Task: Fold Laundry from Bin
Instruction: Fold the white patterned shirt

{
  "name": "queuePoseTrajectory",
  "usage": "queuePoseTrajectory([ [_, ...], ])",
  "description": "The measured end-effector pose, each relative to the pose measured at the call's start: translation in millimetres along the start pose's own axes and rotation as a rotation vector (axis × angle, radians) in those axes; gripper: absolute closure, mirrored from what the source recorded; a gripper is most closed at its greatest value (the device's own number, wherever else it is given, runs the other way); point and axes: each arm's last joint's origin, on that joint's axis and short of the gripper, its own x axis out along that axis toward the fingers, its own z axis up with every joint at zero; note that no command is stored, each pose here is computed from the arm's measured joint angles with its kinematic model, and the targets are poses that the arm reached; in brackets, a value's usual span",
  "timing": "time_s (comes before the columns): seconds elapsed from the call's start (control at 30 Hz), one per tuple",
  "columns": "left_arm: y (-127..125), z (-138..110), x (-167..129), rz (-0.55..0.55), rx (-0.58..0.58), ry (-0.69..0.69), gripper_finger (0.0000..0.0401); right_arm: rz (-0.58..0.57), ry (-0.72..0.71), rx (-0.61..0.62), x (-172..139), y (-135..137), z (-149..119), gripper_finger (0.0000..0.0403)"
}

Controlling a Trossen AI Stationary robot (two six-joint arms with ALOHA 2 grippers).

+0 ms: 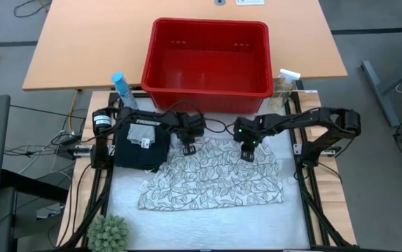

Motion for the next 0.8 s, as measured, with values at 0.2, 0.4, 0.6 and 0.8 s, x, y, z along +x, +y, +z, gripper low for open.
queuePoseTrajectory([
  [0.2,-2.4,-1.0,-0.8,0.007,-0.004,0.014,0.04,-0.009,0.014,0.08,21.1,14.4,-20.1,0.0277],
  [0.4,-3.0,-6.0,1.6,0.004,-0.035,0.031,0.0399,-0.067,-0.011,0.072,29.6,39.2,-30.6,0.0319],
  [0.6,-8.7,-7.3,1.8,-0.024,-0.033,0.036,0.0399,-0.036,0.008,0.065,32.8,65.7,-41.8,0.0364],
  [0.8,-18.9,-9.3,1.1,-0.06,-0.032,0.06,0.0399,0.019,0.008,-0.003,24.4,92.8,-55.1,0.0372],
])
